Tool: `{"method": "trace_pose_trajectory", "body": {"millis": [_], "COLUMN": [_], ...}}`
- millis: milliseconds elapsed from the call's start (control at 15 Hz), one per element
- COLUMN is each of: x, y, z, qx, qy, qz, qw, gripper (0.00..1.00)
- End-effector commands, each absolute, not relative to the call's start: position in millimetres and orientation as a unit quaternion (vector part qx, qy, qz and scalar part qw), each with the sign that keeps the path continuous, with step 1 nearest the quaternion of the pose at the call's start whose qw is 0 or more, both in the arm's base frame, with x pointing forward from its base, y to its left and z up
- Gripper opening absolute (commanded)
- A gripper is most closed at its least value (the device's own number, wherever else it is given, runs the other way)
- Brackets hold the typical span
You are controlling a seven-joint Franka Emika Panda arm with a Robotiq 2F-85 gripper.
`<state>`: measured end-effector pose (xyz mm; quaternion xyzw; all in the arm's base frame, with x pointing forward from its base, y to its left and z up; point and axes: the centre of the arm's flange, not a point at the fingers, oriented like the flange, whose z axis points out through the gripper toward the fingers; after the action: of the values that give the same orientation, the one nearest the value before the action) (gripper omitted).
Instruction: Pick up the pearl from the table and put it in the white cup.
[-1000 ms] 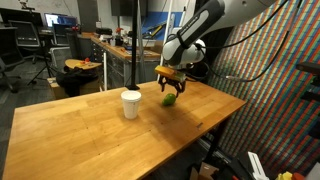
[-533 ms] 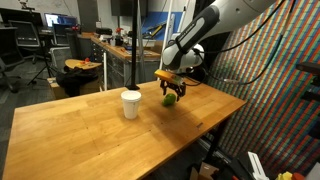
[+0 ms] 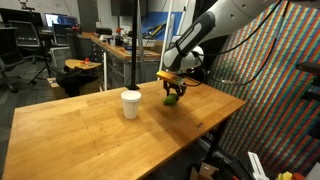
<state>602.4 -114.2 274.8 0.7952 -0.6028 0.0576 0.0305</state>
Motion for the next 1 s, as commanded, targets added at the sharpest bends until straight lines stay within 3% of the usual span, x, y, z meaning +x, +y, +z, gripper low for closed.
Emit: {"method": "trace_pose_trajectory", "body": {"millis": [0, 933], "x": [614.7, 559.7], "y": [-119.1, -27.5], "z": [288.1, 414.0], "qx": [0.811, 0.904], "qy": [-0.576, -0.357], "qz": [0.097, 0.23], "qw": [0.036, 0.046], "gripper": [0.46, 0.46]}}
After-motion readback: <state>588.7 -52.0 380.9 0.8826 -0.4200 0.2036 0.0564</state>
